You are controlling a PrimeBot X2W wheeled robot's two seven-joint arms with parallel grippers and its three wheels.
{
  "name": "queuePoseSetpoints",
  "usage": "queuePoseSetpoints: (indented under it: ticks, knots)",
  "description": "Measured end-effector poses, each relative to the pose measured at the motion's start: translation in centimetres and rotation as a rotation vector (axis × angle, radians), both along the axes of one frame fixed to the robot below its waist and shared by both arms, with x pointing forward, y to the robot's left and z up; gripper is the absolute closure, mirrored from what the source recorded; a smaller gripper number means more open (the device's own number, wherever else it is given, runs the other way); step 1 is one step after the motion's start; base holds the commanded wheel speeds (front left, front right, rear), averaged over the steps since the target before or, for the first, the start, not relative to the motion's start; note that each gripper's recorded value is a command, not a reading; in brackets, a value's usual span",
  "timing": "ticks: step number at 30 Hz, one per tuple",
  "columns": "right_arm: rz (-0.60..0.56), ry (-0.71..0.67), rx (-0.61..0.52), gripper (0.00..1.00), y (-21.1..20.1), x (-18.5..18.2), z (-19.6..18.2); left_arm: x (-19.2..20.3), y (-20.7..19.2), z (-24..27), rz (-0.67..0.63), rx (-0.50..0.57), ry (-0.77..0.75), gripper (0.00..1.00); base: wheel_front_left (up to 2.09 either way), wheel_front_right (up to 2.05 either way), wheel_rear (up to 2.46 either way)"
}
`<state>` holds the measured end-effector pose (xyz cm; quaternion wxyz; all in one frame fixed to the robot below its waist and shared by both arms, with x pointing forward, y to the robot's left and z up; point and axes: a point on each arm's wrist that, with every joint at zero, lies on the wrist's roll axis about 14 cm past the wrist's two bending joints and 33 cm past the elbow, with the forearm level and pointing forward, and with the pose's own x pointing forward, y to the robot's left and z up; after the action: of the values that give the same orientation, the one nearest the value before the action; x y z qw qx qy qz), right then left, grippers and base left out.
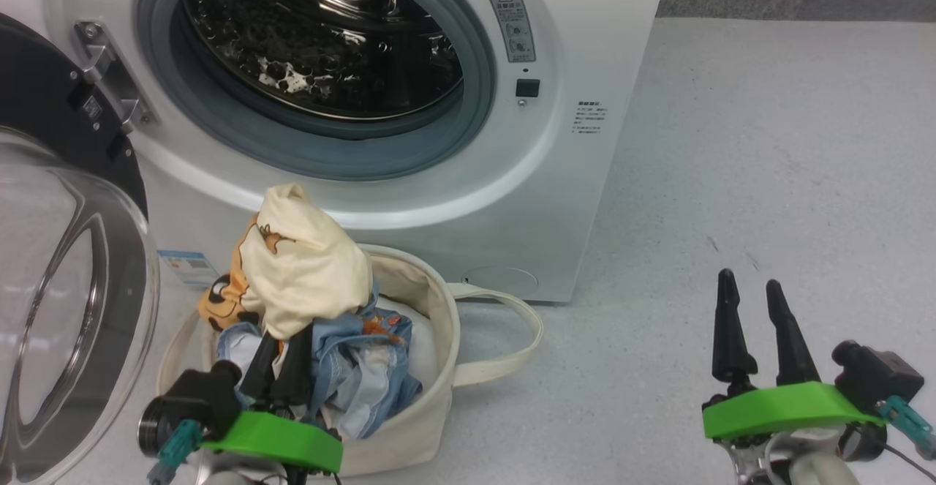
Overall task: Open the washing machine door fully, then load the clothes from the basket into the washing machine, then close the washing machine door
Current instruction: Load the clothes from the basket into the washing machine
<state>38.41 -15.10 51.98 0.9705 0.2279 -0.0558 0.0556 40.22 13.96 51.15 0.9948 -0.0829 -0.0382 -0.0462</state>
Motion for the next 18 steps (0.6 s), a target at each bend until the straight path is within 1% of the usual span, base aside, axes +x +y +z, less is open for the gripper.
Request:
queuePoseSetpoints:
  ticks: [8,11,18]
  knots:
    - [-0.006,0.019,0.0,0.0,-0.2,0.1,-0.7,0.4,-0.5,-0.3,-0.011,-0.01,0.008,1.0,0.0,0.0,0.0]
    - [0.0,0.034,-0.001,0.0,0.0,0.4,-1.2,1.1,-1.0,-0.7,-0.029,0.034,0.011,1.0,0.0,0.0,0.0]
    - [-0.031,0.051,-0.006,0.0,-1.1,2.2,-2.0,5.6,-1.7,0.9,-0.057,0.031,-0.052,1.0,0.0,0.0,0.0]
